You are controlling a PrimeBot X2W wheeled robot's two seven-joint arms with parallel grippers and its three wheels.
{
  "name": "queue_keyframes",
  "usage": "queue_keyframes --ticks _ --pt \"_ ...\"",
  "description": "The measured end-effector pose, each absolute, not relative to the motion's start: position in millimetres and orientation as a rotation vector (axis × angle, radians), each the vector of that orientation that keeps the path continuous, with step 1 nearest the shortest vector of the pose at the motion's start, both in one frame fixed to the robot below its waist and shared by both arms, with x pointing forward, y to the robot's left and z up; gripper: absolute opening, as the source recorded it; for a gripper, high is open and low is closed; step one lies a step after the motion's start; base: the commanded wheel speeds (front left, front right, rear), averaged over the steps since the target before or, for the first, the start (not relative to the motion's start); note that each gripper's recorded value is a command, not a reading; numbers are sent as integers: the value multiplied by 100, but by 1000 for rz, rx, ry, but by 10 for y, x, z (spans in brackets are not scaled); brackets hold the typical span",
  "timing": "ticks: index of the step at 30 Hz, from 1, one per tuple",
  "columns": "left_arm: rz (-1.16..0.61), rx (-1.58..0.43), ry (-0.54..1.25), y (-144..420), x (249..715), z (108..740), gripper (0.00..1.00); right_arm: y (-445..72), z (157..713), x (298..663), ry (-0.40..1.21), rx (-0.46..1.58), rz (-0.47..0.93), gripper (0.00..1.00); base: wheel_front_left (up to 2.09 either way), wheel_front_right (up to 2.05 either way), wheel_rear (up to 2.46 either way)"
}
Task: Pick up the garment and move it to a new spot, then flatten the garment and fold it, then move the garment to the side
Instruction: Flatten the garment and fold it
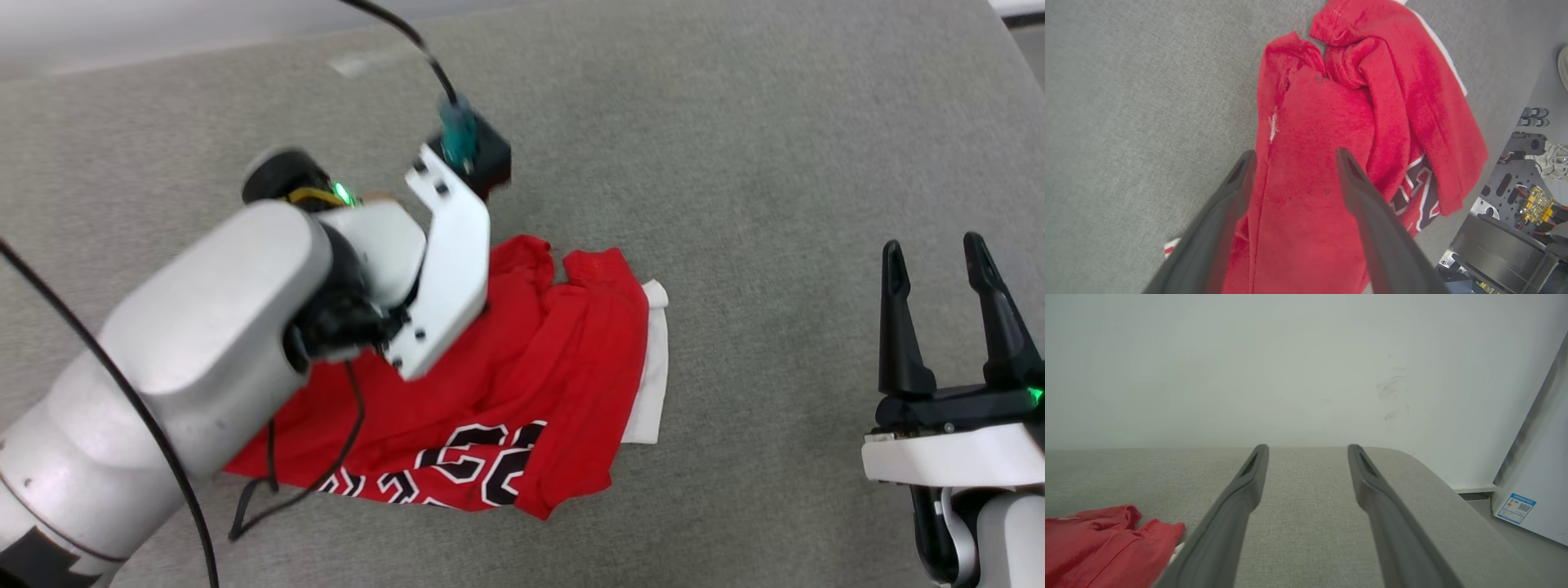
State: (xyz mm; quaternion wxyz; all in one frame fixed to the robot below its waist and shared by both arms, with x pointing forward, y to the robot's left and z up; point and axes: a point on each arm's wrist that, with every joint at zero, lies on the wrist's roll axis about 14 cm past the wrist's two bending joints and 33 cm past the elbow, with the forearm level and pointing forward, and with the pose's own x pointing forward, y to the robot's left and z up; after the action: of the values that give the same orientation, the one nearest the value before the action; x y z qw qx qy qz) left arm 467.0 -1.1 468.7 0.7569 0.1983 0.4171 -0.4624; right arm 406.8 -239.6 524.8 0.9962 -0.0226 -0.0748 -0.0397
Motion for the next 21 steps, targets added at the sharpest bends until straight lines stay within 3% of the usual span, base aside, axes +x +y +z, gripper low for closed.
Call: queue_keyframes --ticks 8,14,15,16,21 --pt "-1056 565 1174 226 4378 3933 100 -2505 5135 4127 -118 -57 -112 100 0 0 0" --pt "-1070 618 1200 276 4366 3733 100 -2481 5065 4184 -102 -57 -106 100 0 0 0" --pt "-1071 620 1200 275 4364 3721 76 -2475 5070 4195 -104 -57 -104 100 0 0 0" --pt "-1072 625 1193 272 4371 3720 0 -2468 5076 4204 -107 -58 -102 100 0 0 0" --pt "-1067 620 1091 205 4484 3825 0 -2445 5127 4206 -120 -60 -95 100 0 0 0"
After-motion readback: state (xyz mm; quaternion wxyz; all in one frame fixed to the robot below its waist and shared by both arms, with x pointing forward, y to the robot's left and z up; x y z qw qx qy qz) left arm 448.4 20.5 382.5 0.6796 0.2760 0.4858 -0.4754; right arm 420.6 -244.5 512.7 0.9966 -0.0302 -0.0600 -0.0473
